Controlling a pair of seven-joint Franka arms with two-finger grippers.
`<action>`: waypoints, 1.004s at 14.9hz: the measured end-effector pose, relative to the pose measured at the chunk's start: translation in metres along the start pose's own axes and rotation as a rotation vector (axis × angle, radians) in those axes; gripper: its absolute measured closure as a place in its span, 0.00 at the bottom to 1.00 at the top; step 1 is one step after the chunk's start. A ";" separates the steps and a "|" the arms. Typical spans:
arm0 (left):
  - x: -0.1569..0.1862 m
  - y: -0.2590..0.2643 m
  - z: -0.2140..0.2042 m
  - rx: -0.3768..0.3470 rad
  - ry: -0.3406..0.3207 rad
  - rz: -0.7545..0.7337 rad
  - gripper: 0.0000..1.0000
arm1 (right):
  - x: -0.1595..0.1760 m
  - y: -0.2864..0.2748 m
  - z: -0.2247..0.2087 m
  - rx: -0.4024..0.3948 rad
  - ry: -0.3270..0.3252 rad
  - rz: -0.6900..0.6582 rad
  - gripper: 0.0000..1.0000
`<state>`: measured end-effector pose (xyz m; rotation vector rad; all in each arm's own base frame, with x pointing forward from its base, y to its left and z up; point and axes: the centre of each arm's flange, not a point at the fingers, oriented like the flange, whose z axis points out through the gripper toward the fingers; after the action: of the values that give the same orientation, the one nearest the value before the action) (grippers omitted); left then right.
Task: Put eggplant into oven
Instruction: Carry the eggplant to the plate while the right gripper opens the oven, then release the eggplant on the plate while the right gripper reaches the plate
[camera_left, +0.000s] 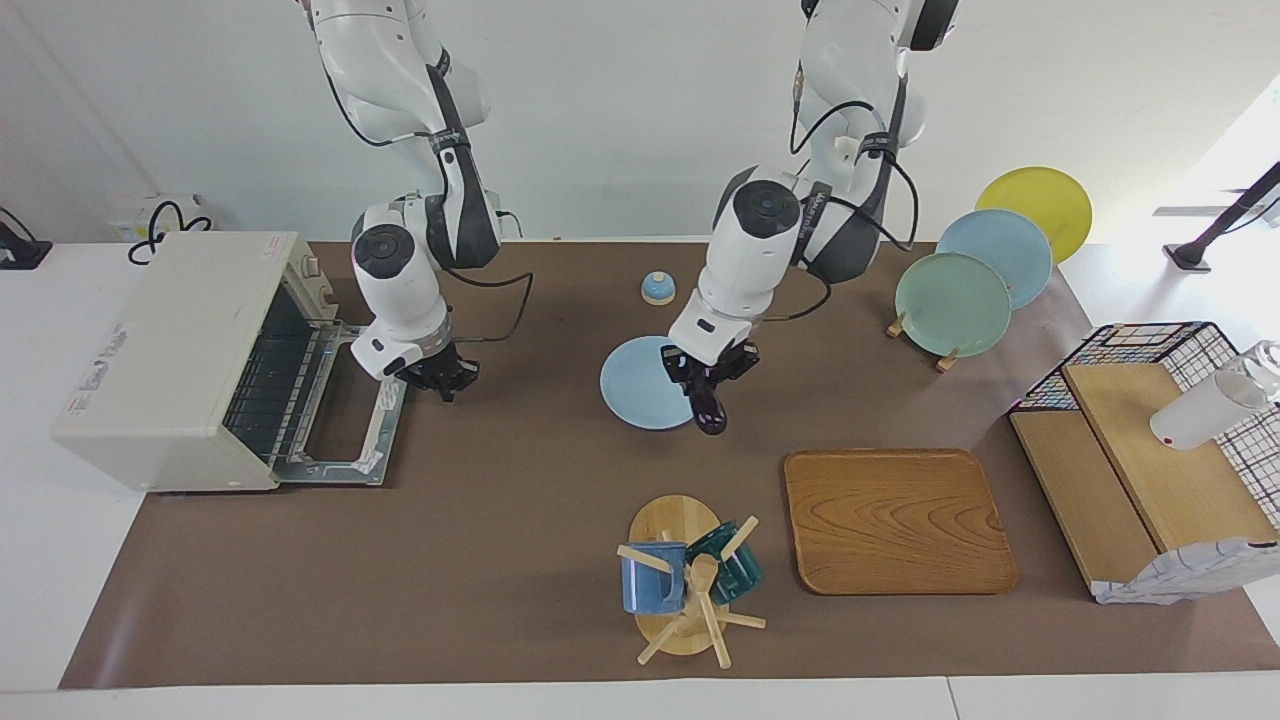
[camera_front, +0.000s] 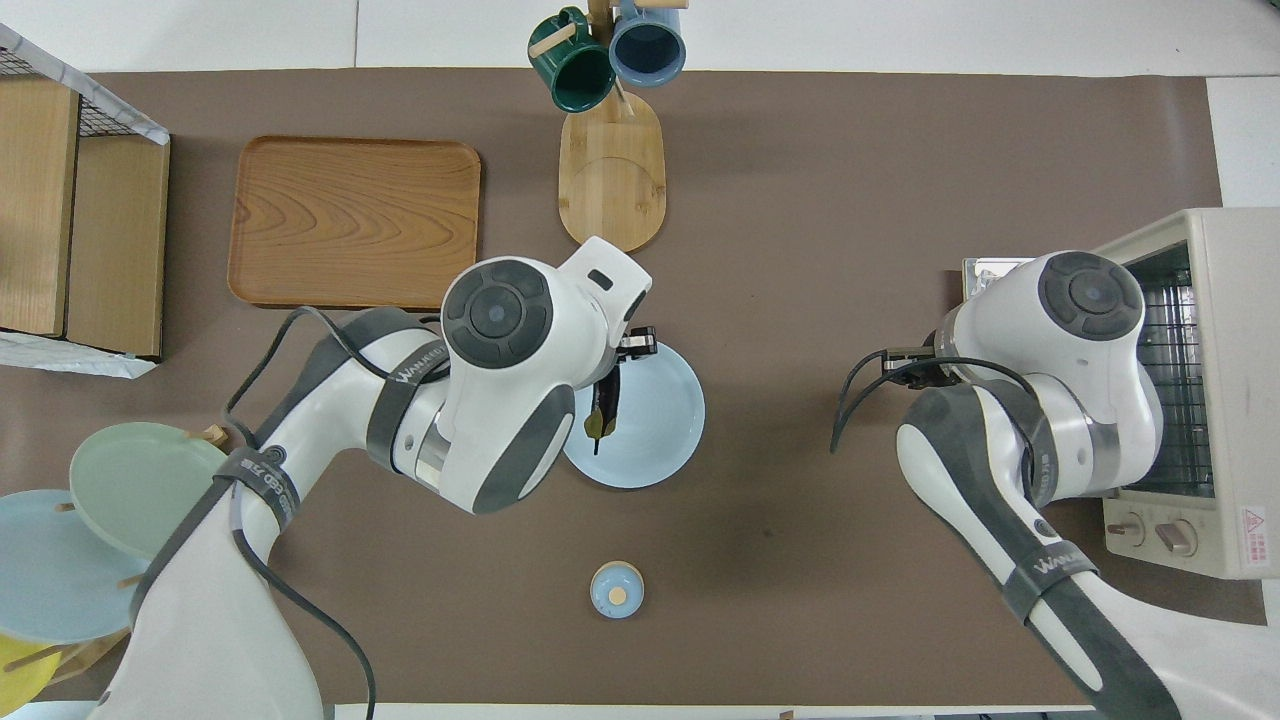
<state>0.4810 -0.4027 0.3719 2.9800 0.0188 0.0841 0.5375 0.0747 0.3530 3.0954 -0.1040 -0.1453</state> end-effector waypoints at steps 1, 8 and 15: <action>-0.014 0.002 0.012 0.000 0.000 0.006 0.66 | 0.002 0.006 -0.018 -0.001 -0.012 0.012 0.99; -0.035 0.001 0.038 0.008 -0.006 0.011 0.66 | -0.009 0.044 -0.150 0.000 -0.077 0.033 0.45; -0.026 -0.006 0.034 0.009 0.004 -0.001 0.07 | -0.024 0.052 -0.207 0.082 -0.040 -0.056 0.00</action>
<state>0.4566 -0.4029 0.3365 2.9885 0.0210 0.0900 0.5302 0.0319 0.5639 3.1796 -0.0244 -0.2098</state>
